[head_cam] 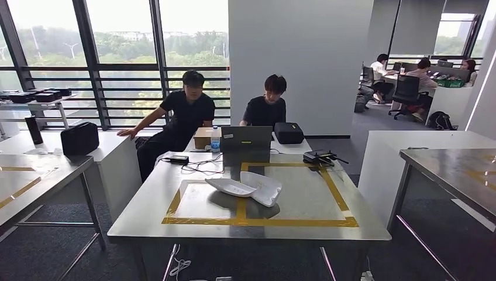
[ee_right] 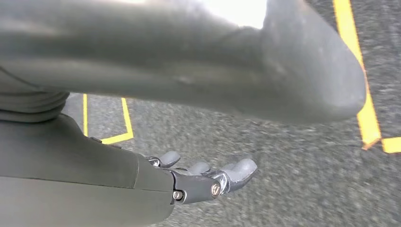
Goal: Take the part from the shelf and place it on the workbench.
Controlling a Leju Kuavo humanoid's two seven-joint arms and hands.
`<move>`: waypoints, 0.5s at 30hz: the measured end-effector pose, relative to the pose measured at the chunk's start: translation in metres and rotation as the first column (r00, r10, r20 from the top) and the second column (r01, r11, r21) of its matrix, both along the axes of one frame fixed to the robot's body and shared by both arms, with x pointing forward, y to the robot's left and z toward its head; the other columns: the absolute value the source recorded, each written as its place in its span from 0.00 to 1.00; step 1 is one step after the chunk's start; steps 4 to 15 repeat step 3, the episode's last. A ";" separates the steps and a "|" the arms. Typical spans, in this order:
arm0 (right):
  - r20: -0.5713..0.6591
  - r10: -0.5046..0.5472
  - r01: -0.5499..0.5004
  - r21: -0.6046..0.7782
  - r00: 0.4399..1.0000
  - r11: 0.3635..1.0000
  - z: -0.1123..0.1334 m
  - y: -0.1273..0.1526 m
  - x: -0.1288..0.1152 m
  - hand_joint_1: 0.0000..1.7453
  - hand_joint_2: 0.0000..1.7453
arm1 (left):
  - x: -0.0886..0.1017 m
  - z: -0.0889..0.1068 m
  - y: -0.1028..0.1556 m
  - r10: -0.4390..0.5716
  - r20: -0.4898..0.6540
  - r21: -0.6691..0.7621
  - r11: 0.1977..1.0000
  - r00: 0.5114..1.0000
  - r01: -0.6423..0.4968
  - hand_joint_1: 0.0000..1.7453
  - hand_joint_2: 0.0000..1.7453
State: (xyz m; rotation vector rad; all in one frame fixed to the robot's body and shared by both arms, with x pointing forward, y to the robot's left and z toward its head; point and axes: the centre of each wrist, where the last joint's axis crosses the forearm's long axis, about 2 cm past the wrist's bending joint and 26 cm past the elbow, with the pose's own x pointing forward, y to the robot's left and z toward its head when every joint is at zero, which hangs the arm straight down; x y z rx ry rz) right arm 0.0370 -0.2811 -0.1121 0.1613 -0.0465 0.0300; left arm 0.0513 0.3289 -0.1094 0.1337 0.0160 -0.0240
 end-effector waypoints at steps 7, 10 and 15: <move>-0.045 -0.005 0.005 -0.007 0.999 1.000 0.000 0.001 -0.003 0.00 0.00 | -0.003 0.000 0.002 -0.002 -0.010 0.004 1.000 1.000 0.002 0.00 0.00; -0.045 -0.005 0.005 -0.007 0.999 1.000 0.000 0.001 -0.003 0.00 0.00 | -0.003 0.000 0.002 -0.002 -0.010 0.004 1.000 1.000 0.002 0.00 0.00; -0.045 -0.005 0.005 -0.007 0.999 1.000 0.000 0.001 -0.003 0.00 0.00 | -0.003 0.000 0.002 -0.002 -0.010 0.004 1.000 1.000 0.002 0.00 0.00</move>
